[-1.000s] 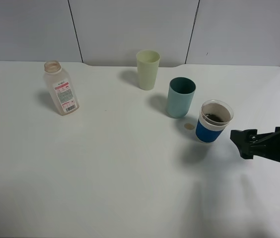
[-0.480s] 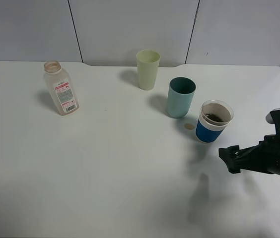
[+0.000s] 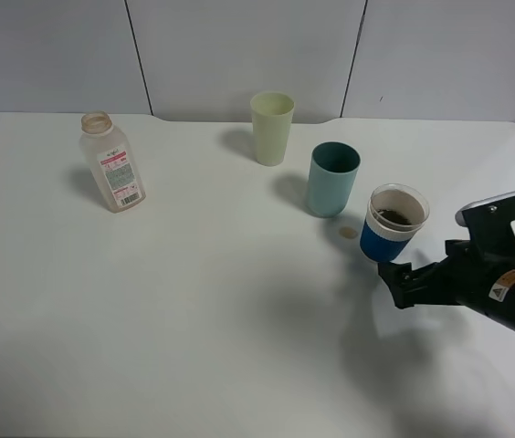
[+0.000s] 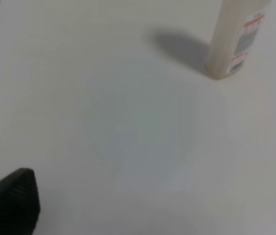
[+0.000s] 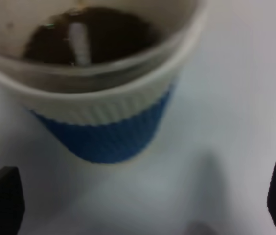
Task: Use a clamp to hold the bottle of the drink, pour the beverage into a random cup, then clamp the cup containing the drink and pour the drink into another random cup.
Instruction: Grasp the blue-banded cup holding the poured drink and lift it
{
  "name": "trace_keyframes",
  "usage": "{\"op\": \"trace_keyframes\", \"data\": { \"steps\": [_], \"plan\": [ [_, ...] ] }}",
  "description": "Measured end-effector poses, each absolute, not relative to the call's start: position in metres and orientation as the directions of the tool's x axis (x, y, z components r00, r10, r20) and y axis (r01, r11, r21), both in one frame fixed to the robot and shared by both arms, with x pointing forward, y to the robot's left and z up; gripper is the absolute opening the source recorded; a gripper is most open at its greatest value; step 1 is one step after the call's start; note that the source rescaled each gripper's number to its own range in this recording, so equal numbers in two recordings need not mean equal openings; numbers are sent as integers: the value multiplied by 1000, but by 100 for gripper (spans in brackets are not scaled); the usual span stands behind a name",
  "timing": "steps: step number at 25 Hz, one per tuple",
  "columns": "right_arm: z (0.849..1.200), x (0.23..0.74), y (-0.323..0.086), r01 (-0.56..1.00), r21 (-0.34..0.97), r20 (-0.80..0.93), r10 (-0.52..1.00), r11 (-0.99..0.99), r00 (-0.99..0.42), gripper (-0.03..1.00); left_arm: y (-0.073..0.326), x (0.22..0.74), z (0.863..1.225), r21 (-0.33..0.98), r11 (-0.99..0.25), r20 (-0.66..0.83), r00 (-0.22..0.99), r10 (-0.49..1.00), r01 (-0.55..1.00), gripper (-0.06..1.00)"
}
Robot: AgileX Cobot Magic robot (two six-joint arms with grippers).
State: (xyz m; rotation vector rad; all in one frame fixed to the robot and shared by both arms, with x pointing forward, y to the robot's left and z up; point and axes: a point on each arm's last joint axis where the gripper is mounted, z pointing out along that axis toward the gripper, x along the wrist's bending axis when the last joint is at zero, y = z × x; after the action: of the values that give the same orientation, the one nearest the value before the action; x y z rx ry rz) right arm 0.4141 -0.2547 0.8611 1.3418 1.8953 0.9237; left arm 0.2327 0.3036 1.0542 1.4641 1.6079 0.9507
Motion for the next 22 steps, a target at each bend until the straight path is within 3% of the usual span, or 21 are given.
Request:
{"op": "trace_keyframes", "data": {
  "steps": [7, 22],
  "plan": [
    [836, 414, -254, 545, 800, -95, 950, 250, -297, 100, 304, 233, 1054, 895, 70, -46, -65, 997, 440, 100],
    [836, 443, -240, 450, 850, -104, 924, 275, -368, 100, 304, 233, 1054, 895, 70, -46, -65, 997, 440, 100]
  ]
}}
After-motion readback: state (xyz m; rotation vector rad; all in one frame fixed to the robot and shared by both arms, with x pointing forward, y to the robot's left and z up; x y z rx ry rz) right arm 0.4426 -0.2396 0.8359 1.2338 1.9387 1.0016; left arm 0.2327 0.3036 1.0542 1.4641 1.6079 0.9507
